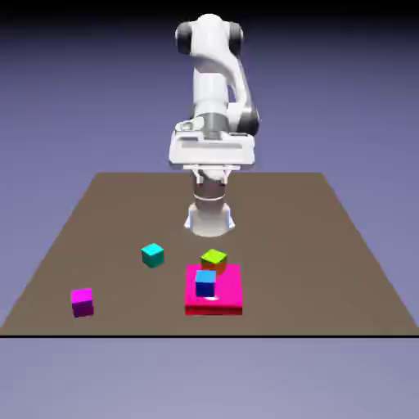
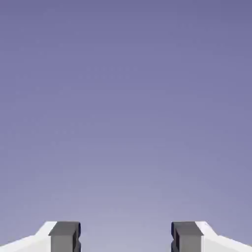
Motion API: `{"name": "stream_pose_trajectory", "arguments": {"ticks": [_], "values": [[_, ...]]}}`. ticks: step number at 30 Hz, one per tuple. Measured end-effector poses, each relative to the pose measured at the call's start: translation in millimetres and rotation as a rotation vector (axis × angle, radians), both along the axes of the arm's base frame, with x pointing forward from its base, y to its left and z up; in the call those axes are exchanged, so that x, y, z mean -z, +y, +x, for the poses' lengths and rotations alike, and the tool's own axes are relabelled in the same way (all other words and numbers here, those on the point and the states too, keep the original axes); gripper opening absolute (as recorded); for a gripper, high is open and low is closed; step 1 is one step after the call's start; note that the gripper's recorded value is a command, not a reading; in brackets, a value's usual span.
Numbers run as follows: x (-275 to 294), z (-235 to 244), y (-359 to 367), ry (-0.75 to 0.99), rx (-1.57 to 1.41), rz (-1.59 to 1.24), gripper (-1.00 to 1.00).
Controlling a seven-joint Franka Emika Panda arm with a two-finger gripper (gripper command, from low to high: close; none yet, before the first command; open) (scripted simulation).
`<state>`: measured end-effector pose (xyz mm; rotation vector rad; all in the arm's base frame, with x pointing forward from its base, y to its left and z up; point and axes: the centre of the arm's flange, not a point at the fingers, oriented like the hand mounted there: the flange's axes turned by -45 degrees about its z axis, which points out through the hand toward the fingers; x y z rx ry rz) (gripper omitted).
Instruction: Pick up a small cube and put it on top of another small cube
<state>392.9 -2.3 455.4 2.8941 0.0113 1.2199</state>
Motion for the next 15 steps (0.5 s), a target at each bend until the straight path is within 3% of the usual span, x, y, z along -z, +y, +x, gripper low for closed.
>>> {"name": "stream_pose_trajectory", "arguments": {"ticks": [15], "values": [[54.2, 17.2, -98.1, -0.026, 0.525, 0.304, 0.0]]}}
